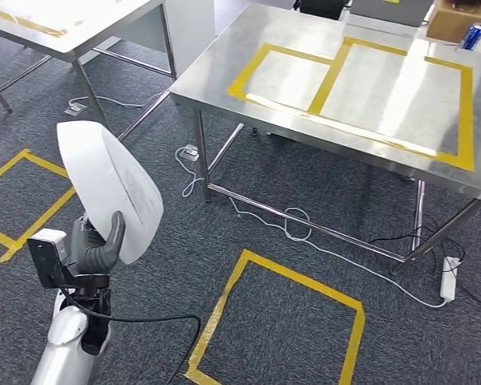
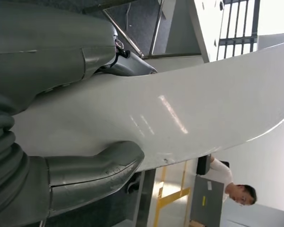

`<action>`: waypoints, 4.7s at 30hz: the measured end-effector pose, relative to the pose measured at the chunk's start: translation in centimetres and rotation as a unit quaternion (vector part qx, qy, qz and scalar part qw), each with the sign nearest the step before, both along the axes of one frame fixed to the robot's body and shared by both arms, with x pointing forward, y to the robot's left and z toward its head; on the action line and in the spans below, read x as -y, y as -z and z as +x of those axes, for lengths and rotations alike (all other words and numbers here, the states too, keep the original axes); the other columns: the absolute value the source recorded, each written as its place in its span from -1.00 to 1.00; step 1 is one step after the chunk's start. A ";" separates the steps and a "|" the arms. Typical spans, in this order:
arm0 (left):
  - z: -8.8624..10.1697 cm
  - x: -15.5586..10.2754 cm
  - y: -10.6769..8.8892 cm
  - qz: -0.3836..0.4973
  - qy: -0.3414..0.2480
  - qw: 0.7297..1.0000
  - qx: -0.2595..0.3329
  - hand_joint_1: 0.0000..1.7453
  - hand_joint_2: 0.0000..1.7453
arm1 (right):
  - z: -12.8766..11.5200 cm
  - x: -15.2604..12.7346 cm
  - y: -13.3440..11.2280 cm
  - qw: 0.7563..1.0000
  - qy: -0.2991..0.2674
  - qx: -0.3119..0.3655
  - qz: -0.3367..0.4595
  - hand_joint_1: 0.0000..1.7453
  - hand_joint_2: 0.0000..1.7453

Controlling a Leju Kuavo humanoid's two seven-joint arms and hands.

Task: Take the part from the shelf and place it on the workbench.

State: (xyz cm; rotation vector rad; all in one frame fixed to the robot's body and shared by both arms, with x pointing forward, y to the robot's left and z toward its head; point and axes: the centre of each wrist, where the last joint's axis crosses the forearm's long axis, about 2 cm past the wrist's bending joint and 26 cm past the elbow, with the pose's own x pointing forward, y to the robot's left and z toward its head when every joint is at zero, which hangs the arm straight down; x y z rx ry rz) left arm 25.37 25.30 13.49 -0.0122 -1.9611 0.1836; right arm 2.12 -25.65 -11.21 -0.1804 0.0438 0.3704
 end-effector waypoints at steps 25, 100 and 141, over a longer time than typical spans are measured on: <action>0.6 0.0 -0.2 0.010 0.013 1.000 0.001 1.00 1.00 | 0.5 -0.6 0.0 0.999 -0.004 -0.043 0.030 -1.00 -1.00; 10.3 -4.0 -0.1 0.725 -0.059 0.681 -0.078 1.00 1.00 | 0.5 0.1 0.0 0.995 -0.074 -0.051 0.042 -1.00 -1.00; 10.8 1.3 -5.6 0.019 0.216 0.973 0.077 -1.00 -1.00 | 0.4 0.5 0.0 0.994 -0.090 -0.040 0.054 -1.00 -1.00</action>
